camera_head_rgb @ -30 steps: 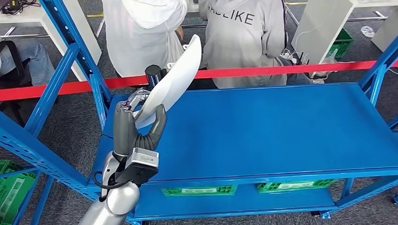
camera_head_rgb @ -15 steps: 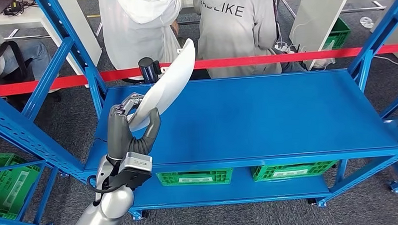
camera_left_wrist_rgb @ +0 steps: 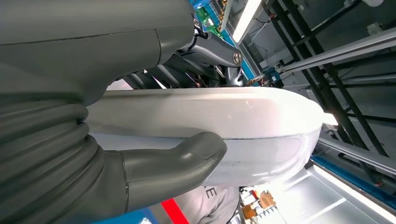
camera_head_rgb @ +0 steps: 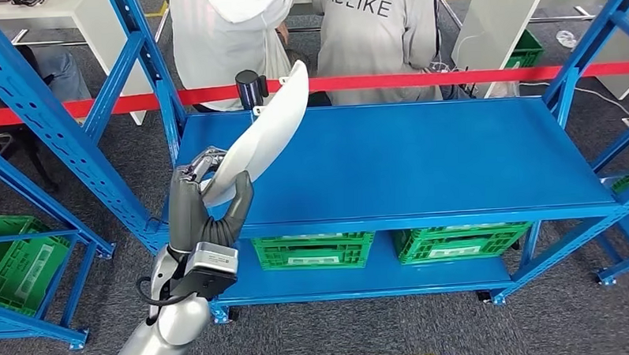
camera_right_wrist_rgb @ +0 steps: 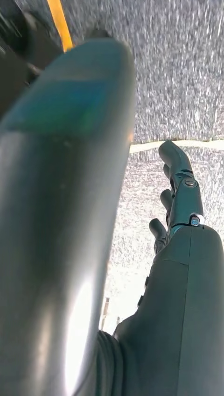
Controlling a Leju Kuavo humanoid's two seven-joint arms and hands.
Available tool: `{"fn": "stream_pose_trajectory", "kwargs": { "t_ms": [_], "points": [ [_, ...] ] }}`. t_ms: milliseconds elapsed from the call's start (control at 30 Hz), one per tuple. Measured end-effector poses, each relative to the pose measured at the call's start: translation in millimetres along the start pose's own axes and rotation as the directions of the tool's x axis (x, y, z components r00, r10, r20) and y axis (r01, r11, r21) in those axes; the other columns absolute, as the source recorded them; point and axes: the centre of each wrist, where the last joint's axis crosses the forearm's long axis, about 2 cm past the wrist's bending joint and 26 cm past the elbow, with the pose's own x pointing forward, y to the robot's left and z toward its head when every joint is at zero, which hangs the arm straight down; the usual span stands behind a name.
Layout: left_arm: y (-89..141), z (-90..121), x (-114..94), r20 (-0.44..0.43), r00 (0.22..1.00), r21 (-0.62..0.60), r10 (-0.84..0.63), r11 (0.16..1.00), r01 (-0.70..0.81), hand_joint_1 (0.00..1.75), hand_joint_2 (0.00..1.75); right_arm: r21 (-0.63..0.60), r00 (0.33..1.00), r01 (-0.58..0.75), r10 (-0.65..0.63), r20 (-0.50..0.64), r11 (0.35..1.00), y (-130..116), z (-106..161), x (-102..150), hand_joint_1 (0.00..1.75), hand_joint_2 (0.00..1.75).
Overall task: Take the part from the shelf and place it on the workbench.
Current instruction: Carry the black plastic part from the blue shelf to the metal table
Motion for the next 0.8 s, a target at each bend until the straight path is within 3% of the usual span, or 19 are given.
{"fn": "stream_pose_trajectory", "kwargs": {
  "t_ms": [433, 800],
  "points": [
    [8.6, 18.9, -3.3, -0.025, 0.999, 0.023, -0.044, 0.999, 0.045, 1.75, 1.75, -0.007, 0.999, -0.038, 0.038, -0.006, 0.999, 3.1, 0.5, 3.0, 0.0, 0.0],
    [12.8, 19.5, -5.1, -0.038, 0.995, 0.052, -0.091, 0.994, 0.093, 1.75, 1.75, -0.004, 0.999, -0.043, 0.043, -0.009, 0.999, 4.1, 0.7, 3.7, 0.0, 0.0]
  ]
}}
